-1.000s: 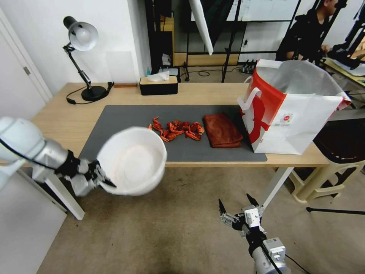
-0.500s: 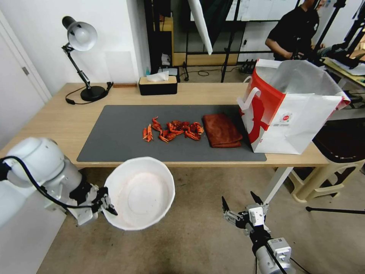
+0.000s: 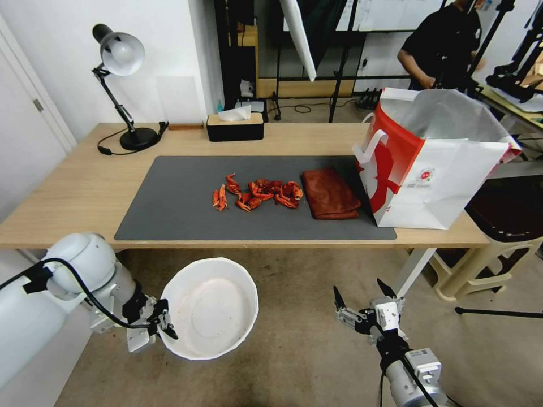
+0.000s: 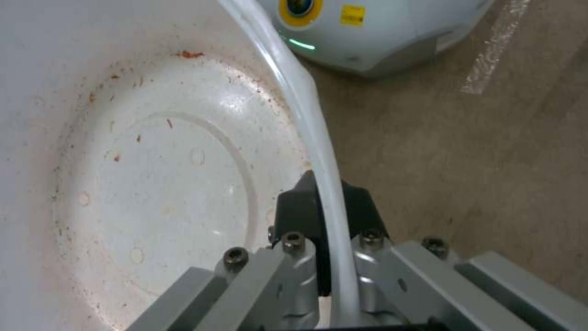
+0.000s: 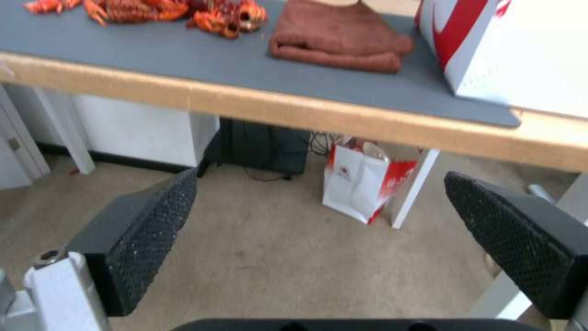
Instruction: Sweep shrimp from table into container with towel, then put container into takeout bag.
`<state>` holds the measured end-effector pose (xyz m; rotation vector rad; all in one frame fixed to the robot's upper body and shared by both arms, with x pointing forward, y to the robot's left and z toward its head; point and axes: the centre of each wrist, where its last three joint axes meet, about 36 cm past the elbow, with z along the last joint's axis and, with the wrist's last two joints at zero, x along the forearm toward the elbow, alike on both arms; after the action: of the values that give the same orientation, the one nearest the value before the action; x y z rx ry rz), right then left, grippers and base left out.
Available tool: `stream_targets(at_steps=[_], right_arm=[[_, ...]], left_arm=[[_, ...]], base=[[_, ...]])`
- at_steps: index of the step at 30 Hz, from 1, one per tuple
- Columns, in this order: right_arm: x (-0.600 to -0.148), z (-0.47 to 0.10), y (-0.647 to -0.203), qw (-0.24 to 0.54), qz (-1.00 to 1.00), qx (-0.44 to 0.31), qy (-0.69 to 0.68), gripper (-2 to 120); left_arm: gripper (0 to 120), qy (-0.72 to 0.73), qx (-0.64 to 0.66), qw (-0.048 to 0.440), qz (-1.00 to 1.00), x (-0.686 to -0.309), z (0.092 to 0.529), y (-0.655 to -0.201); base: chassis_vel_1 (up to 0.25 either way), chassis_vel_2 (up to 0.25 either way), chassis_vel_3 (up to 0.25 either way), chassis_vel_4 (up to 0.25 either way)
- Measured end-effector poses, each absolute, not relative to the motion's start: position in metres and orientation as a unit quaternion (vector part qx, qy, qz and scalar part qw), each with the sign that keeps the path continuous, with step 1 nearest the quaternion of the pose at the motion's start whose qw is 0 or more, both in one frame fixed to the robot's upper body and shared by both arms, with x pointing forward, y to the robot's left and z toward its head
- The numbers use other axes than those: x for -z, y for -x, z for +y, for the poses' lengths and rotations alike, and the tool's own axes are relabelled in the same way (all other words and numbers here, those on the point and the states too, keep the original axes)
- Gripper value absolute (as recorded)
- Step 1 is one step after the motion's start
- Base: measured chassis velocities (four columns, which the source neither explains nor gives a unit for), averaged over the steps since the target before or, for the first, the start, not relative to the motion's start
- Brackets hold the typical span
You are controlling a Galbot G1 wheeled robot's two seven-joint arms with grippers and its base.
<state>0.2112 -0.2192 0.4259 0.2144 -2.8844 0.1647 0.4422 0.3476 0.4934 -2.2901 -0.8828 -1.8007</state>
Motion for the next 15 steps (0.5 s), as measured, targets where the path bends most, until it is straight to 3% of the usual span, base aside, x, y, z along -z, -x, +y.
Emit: stream_targets(at_steps=[15], right_arm=[[-0.448, -0.218, -0.208, 0.101, -0.991, -0.054, -0.074, 100]], left_arm=[[0, 0.748, 0.58, 0.053, -0.318, -0.467, 0.34, -0.464]], base=[[0.0, 0.0, 0.0, 0.0]])
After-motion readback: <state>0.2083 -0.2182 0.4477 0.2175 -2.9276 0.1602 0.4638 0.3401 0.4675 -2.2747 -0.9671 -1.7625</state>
